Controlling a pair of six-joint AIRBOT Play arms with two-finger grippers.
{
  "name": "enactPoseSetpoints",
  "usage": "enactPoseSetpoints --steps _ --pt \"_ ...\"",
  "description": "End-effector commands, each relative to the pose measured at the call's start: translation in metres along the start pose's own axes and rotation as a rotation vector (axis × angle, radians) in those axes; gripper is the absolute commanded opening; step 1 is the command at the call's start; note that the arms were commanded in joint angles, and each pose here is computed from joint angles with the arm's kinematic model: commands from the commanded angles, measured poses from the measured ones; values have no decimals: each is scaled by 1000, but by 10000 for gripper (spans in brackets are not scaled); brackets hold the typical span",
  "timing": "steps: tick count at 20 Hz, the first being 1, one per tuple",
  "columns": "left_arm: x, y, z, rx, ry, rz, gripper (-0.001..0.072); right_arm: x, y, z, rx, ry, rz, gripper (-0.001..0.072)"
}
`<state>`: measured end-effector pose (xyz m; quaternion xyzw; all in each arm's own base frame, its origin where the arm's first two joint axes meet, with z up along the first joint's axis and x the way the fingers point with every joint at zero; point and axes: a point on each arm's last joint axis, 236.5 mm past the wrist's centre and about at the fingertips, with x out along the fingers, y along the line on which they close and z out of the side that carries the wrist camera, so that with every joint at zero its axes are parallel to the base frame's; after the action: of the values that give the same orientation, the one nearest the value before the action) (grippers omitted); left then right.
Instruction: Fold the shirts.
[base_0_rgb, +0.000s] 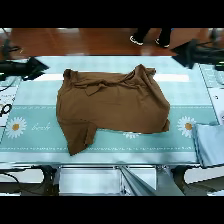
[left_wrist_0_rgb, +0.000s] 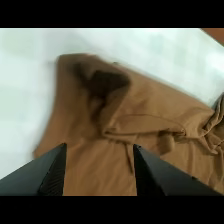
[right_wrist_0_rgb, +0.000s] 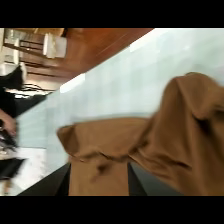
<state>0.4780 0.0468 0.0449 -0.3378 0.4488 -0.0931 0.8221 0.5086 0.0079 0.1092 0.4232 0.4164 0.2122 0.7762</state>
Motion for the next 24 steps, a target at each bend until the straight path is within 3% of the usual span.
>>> enactPoseSetpoints --steps 1,3,8,16,21,22,24 --pt "-60 46 -27 -126 14 23 510 -88 -71 -36 -95 58 -423 406" --pt "-60 70 -86 -229 81 26 510 -109 -120 -95 -48 138 -608 406" --pt "-32 92 -218 -460 287 -25 510 -83 -125 -184 87 56 -433 406" --pt "-3 72 -247 -453 395 -52 509 -83 -108 -215 87 95 -394 406" --pt "31 71 -258 -421 427 18 507 -82 -106 -214 90 91 -386 406" --pt "36 71 -259 -421 424 37 480 -82 -107 -214 90 88 -387 406" --pt "41 65 -261 -361 435 32 15 -88 -118 -205 73 56 -436 406"
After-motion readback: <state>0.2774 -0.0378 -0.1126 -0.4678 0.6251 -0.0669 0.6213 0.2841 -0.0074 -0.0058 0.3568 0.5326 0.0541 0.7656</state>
